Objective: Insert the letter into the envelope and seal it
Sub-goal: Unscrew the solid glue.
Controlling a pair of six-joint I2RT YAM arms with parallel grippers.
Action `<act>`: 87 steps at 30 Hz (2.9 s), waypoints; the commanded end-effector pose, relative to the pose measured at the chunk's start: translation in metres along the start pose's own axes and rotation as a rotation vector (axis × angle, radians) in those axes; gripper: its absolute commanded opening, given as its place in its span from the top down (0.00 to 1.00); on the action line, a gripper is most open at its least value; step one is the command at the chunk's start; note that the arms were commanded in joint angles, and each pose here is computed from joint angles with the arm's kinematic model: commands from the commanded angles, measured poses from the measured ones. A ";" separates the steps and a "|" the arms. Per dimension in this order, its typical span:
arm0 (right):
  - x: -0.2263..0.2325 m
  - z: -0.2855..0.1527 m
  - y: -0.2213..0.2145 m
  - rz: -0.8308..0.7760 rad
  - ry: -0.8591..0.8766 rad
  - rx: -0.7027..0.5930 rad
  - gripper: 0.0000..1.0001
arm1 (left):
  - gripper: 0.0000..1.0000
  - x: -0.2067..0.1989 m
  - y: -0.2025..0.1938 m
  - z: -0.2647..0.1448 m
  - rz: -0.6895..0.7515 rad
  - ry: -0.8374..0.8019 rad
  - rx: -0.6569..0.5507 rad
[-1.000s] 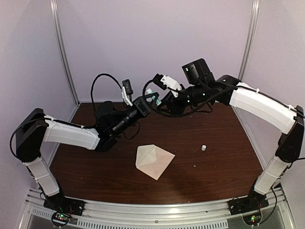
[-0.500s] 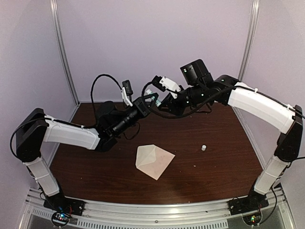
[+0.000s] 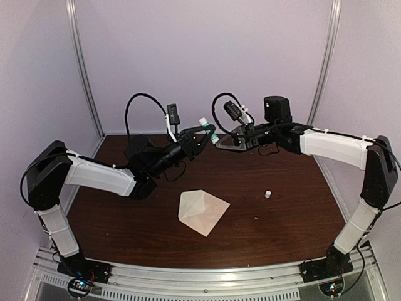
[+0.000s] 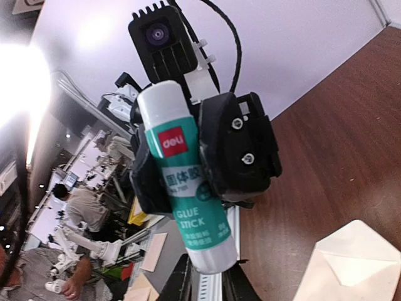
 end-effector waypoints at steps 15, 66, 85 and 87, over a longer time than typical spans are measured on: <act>-0.031 -0.028 -0.001 -0.386 -0.637 0.318 0.60 | 1.00 -0.007 0.037 -0.006 0.060 0.089 -0.106; 0.075 0.006 0.035 -0.055 0.320 -0.013 0.85 | 1.00 0.014 -0.009 -0.003 0.048 0.015 0.014; -0.002 -0.019 0.008 -0.259 -0.316 0.162 0.54 | 1.00 0.009 0.027 -0.019 0.010 0.112 -0.152; -0.009 -0.020 0.006 -0.297 -0.412 0.203 0.53 | 1.00 0.009 0.028 -0.020 -0.001 0.116 -0.163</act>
Point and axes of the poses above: each gripper's point midway between its finger pads, its own z axis out along the fingers, its own x axis along the line the jaws close on, y = z × x, the point moved 2 cm from there along -z, back along the fingers, and after that the axes turned 15 degrees about -z, right-handed, at the moved point
